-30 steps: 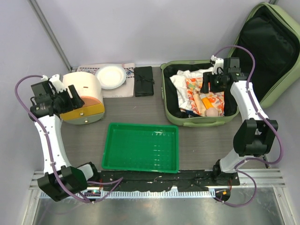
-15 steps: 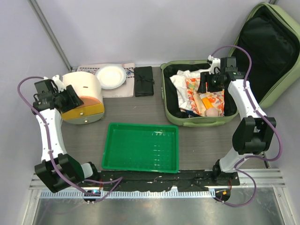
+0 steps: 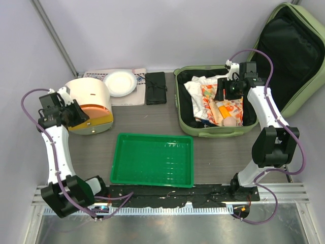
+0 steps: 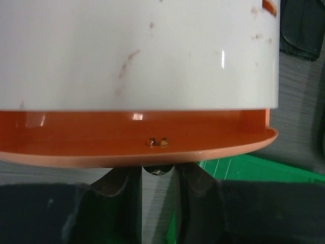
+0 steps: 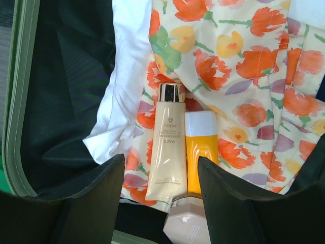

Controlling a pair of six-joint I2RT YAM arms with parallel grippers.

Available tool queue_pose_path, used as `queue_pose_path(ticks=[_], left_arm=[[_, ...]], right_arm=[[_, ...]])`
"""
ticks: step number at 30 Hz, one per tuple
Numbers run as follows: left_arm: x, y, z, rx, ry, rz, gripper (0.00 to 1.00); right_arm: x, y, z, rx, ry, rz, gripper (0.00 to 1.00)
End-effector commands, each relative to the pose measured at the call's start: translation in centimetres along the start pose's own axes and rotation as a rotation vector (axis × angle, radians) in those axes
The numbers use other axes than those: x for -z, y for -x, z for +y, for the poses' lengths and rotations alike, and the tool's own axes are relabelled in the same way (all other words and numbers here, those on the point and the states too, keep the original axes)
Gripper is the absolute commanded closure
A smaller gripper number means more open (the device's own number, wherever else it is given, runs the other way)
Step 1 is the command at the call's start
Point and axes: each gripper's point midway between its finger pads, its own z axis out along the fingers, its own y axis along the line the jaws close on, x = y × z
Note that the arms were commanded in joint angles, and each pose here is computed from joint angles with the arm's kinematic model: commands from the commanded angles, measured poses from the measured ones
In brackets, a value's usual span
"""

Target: Open, take out, and arrange the luggage

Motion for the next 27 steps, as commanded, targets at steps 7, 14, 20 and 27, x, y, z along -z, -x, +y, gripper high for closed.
queue_pose_path(ticks=[7,14,20,27], left_arm=[[3.3,-4.3,-1.6,-0.028,-0.055,0.03,0.99],[4.7,-5.6,-1.9,-0.027,-0.052,0.056,1.0],[5.3,-5.7,-1.8,-0.04,-0.04,0.068,1.0],[4.9,-5.8,-2.1,-0.061,-0.065,0.063,1.0]], right_arm=[[1.4,1.8,0.5,0.031,0.003,-0.058,0.35],[1.3,1.8,0.5,0.035,0.011,-0.042,0.35],[1.2,1.4,0.5,0.033,0.012,-0.023,0.35],[0.1,-0.7,-0.8,0.073,-0.029,0.068,0.4]])
